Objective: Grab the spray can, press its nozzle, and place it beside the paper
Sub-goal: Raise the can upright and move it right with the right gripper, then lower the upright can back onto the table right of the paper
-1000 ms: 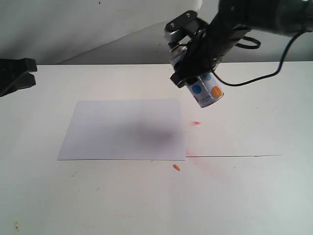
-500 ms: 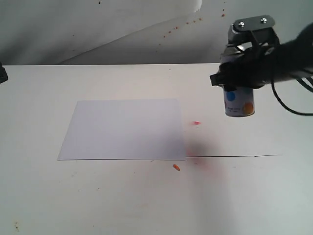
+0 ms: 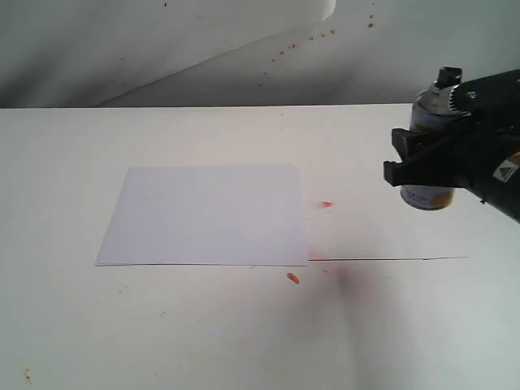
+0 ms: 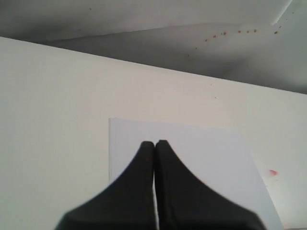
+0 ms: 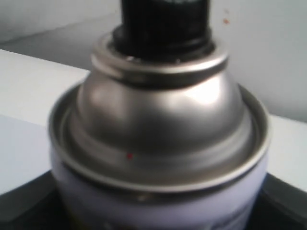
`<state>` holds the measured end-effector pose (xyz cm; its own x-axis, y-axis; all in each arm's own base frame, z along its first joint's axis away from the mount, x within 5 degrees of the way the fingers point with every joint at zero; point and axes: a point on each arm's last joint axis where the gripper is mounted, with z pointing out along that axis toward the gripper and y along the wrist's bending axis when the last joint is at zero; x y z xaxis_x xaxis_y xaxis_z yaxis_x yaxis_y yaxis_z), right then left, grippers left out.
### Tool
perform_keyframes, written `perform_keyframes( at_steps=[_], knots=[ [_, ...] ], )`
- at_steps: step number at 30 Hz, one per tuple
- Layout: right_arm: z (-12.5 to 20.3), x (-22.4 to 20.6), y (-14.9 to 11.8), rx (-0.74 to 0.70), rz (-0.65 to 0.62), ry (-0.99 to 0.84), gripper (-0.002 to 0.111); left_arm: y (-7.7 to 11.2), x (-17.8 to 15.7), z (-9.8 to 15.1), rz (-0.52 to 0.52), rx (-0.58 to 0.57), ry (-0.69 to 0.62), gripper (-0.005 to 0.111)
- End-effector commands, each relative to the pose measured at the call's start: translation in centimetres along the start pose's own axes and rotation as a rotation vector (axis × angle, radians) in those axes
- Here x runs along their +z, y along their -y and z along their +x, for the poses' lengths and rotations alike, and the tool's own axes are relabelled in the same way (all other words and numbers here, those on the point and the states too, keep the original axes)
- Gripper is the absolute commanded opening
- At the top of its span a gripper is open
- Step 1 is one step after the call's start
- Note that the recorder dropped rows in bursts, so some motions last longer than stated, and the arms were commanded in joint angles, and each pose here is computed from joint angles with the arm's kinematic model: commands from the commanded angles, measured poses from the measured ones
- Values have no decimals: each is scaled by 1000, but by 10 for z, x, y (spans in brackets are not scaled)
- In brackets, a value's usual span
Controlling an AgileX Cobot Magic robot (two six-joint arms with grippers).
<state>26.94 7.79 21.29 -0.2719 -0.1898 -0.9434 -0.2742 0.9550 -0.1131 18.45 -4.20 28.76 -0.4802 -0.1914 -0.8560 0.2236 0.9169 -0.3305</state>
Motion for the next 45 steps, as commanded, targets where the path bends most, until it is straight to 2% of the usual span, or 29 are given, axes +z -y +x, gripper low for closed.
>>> perform_keyframes(
  at_steps=[1,6,15,25,36,45],
  knots=[
    [-13,4,-13,-59,-106,217,0,-7,-17,3,-90,14,123,0],
    [4,22,-13,-4,-73,225,0,-14,-31,17,-147,15,188,0],
    [37,63,-20,-2,-83,231,0,-9,-50,26,-114,31,244,0],
    [30,105,-25,-28,-112,269,0,-6,-52,27,-86,37,239,0],
    [31,152,-25,29,-110,300,0,-5,-52,28,-79,46,231,0],
    [44,158,-25,28,-117,172,0,-4,-52,29,-67,47,219,0]
  ],
)
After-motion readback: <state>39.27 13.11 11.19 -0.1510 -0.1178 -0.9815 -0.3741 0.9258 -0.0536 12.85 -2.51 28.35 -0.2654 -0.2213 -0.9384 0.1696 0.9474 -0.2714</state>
